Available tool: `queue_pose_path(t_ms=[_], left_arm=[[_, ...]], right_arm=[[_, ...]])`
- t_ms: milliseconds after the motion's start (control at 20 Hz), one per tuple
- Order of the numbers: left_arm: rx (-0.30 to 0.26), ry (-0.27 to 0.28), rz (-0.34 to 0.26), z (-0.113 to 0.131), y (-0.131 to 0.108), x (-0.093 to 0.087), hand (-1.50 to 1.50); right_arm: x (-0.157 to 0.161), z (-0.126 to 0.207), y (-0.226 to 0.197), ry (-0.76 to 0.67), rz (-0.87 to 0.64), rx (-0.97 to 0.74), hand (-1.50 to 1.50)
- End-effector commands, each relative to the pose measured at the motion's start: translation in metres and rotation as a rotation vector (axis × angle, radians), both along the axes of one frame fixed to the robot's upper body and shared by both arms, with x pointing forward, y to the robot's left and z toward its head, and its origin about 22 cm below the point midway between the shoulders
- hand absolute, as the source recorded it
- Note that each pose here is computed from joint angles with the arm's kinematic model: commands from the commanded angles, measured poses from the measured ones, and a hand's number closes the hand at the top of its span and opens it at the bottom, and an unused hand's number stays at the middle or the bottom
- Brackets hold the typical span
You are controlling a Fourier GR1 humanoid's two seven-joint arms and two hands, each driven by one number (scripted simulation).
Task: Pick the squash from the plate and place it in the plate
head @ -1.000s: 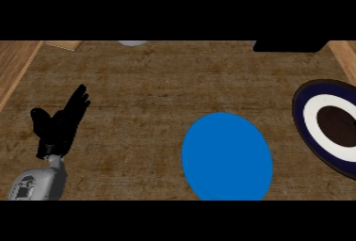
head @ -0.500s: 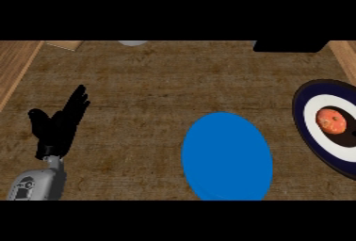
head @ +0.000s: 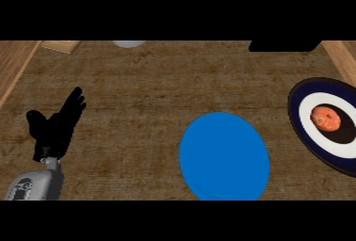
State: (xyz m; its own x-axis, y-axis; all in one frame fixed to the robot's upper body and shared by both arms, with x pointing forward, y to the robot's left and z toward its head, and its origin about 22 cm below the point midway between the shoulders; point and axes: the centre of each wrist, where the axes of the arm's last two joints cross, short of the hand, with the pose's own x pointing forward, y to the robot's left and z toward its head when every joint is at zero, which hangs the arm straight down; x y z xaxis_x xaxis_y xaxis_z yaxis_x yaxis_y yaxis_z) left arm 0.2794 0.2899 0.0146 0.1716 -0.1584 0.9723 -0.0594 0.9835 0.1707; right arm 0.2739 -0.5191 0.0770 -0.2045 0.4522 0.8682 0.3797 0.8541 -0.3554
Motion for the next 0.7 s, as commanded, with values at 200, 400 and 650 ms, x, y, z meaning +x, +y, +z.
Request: queue_pose_path(t_ms=[200,400,650], left_arm=[[-0.006,-0.002,-0.007,0.017,0.006,0.001,0.00],[0.005,0.008,-0.016,-0.004,-0.017,0.004,0.00],[0.001,0.000,-0.016,0.004,-0.022,0.008,0.00]], right_arm=[[-0.027,0.017,-0.038,0.081,0.113,0.359,-1.50],[-0.037,-0.007,-0.038,0.088,0.142,0.424,-1.50],[-0.055,-0.014,-0.051,0.055,0.128,0.373,-1.50]])
